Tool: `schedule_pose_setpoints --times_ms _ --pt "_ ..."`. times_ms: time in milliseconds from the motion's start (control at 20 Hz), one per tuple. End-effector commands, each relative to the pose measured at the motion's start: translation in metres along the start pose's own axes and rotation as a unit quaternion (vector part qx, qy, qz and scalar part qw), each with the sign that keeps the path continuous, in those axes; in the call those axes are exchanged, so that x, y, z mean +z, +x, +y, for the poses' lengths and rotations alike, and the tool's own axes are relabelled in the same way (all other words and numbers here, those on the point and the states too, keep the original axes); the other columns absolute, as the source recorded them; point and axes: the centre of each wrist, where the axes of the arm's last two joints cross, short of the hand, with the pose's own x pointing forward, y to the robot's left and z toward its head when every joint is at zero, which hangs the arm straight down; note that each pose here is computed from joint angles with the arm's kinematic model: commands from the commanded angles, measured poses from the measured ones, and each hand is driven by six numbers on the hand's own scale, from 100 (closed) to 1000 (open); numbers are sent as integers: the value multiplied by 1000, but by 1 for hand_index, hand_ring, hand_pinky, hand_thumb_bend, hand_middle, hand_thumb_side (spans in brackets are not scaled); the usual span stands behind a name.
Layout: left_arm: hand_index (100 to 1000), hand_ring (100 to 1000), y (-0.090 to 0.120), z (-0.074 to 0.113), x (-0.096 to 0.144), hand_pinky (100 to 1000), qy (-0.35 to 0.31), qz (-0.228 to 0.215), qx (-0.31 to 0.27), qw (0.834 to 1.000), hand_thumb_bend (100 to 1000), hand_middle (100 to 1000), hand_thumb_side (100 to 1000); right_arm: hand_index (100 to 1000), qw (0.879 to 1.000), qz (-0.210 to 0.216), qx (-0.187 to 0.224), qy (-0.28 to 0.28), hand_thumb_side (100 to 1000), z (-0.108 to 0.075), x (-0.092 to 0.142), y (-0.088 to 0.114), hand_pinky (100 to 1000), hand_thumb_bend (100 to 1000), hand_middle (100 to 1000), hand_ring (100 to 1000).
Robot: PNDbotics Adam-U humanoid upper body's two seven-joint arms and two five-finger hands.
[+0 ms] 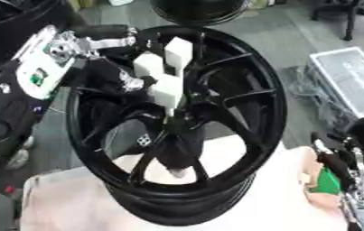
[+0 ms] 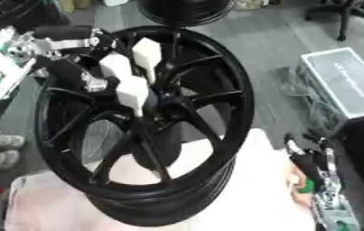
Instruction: Pull the pin out of the wheel hub.
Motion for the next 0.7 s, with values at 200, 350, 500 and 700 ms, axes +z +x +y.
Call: schedule_pose_setpoints --times_ms 200,350,500,700 --pt "862 518 -3 7 4 572 -123 -73 -106 984 167 738 478 860 1000 -10 5 -3 268 -4 -4 5 419 327 774 436" --pt "857 514 -5 6 5 570 -129 -69 -109 983 141 727 446 860 1000 -10 4 -3 268 -4 -4 4 419 326 774 436" --pt "842 511 -6 5 5 567 -131 -69 -111 983 100 696 392 860 1000 -10 4 -3 268 -5 -4 4 419 325 774 435" --pt "808 508 -7 5 5 562 -129 -73 -111 983 100 637 325 860 1000 -9 4 -4 269 -5 -4 4 420 324 774 434"
